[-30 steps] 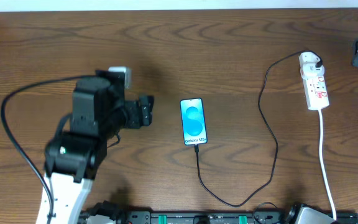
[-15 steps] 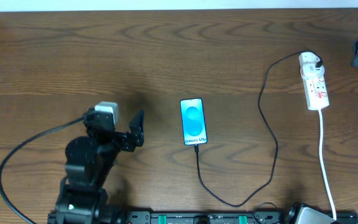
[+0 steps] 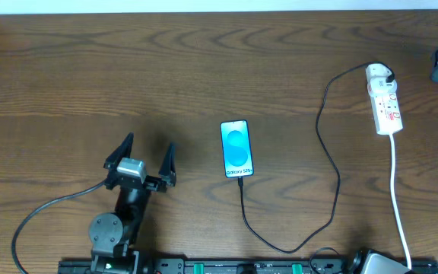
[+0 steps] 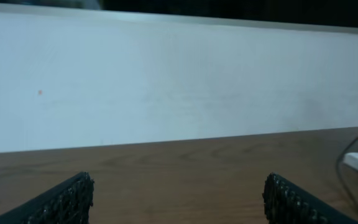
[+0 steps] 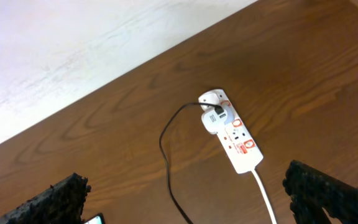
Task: Plug charger to phone and switch on socket
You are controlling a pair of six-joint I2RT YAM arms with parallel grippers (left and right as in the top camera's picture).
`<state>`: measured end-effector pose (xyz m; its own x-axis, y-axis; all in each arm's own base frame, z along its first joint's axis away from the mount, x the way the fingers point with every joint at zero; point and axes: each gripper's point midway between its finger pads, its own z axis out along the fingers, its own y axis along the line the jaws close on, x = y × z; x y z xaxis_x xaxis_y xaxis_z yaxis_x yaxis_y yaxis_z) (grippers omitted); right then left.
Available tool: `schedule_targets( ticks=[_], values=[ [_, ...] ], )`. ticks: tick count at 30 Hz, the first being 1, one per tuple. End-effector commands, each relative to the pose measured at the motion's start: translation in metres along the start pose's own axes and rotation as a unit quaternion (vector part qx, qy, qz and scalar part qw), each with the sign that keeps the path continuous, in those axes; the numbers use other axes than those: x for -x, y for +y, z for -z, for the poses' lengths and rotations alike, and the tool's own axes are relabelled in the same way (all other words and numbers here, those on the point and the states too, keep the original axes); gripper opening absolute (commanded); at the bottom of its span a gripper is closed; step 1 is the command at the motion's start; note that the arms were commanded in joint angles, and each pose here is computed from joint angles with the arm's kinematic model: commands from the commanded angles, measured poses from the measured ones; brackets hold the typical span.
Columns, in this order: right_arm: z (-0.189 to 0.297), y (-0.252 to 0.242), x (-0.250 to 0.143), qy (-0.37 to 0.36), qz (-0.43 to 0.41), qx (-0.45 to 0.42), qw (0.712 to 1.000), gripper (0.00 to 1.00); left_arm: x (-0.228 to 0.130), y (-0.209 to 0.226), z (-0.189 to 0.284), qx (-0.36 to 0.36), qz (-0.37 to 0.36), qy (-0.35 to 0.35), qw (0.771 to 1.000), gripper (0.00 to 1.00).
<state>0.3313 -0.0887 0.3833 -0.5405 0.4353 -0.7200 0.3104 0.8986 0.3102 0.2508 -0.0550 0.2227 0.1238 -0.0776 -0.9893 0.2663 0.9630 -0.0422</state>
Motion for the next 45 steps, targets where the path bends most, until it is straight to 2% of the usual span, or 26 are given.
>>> schedule_targets(
  ticks=[1,11,18,30,45],
  values=[
    [0.002,0.001,0.001,-0.003,-0.003,0.0,1.0,0.99,-0.004,0.008,0.007,0.019,-0.015,-0.015,1.0,0.87],
    [0.002,0.001,0.001,-0.002,-0.003,0.0,1.0,0.99,-0.042,0.029,0.02,0.064,-0.007,0.062,0.996,0.87],
    [0.002,0.001,0.001,-0.002,-0.003,0.0,1.0,0.99,-0.078,0.047,0.03,0.111,0.0,0.137,0.984,0.87],
    [0.002,0.001,0.001,-0.002,-0.003,0.0,1.0,0.99,-0.079,0.049,0.031,0.112,-0.044,0.143,0.982,0.87],
    [0.002,0.001,0.001,-0.003,-0.003,0.0,1.0,0.99,-0.078,0.049,0.031,0.112,-0.045,0.142,0.982,0.87]
  ],
)
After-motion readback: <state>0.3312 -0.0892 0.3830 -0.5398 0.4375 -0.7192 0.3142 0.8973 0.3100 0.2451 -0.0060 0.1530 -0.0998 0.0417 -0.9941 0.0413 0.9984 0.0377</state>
